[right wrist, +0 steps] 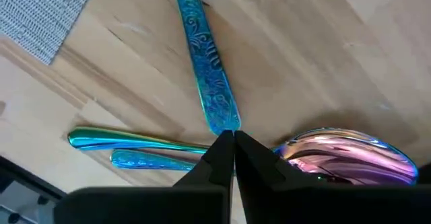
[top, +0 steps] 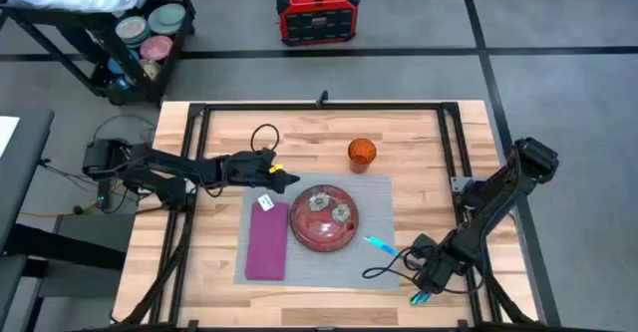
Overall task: Set table place
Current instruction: Adjust the blue knife on the table mat
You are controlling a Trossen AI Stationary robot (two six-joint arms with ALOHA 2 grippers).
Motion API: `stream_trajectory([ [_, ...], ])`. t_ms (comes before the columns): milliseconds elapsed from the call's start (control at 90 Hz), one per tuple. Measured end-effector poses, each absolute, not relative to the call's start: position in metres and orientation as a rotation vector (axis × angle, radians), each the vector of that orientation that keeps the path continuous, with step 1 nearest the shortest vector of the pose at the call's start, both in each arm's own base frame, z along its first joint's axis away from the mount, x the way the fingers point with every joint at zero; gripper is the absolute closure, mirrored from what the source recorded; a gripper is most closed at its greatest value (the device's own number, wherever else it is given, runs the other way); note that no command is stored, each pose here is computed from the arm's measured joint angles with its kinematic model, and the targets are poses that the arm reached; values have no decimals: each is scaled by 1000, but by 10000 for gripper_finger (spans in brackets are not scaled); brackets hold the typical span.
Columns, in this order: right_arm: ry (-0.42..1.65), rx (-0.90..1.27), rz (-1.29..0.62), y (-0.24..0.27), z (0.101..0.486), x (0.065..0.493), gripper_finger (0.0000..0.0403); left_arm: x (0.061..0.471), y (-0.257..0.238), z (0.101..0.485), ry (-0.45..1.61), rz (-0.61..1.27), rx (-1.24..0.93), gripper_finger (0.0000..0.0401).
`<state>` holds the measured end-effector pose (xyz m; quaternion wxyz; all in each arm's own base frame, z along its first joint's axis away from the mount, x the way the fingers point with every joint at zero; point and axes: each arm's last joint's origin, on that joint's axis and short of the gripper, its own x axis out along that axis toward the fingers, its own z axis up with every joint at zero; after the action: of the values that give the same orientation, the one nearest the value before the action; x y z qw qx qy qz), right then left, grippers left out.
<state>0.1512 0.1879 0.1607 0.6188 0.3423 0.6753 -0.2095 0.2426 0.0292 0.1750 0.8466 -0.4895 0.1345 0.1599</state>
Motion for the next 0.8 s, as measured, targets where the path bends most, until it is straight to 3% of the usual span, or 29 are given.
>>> stream_trajectory([
  [389, 1574, 757, -491, 194, 150, 151, 403, 243, 29, 175, 283, 338, -1033, 401],
  [800, 1598, 814, -371, 204, 136, 169, 403, 243, 29, 175, 283, 338, -1035, 401],
])
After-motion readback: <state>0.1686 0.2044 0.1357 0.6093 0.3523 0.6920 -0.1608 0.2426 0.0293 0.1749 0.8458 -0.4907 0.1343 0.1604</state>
